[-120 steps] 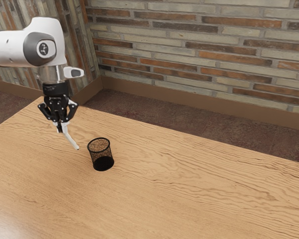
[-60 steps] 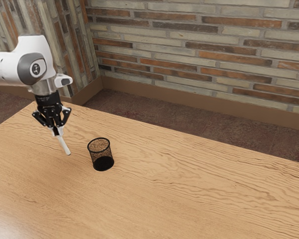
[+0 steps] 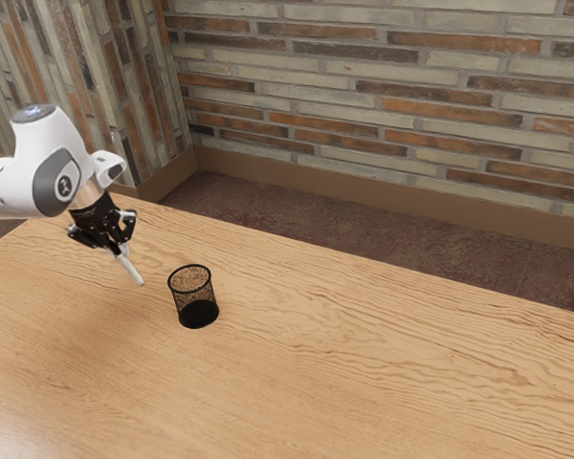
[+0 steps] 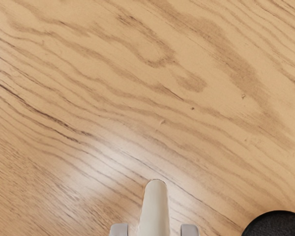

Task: Take the marker out of the pen holder and place it to the left of the pen holder.

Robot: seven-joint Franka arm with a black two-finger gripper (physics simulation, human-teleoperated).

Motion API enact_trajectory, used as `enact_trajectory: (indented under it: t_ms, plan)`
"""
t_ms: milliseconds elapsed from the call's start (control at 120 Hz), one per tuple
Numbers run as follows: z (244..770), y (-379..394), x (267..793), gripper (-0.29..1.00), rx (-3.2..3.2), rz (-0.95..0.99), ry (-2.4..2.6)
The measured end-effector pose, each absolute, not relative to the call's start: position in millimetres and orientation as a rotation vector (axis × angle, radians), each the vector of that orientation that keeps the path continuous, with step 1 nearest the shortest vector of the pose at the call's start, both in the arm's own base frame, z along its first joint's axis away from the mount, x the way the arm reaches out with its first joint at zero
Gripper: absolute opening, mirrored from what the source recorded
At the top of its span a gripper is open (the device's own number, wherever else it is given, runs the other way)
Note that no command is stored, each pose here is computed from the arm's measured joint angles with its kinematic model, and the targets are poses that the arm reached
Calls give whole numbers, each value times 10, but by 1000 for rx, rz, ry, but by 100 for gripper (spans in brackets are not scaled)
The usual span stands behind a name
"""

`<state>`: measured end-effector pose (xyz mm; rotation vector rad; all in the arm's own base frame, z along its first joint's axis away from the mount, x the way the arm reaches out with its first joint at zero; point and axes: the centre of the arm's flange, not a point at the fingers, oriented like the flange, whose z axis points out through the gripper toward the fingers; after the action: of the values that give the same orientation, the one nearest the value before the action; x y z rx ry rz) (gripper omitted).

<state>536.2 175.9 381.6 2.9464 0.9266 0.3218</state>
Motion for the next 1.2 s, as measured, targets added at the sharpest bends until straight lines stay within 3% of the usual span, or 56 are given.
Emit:
enact_trajectory:
  t_ms: [350,492,600,833,1200]
  plan:
    - [3404,1946,5461,5,2871,489,1029]
    - [3322,1968,5484,34,2864,509,1032]
    - [3371,1970,5482,48,2865,523,1025]
    - [4038,1903,5456,63,2883,408,976]
    - [5635,1293,5748,69,3049,266,699]
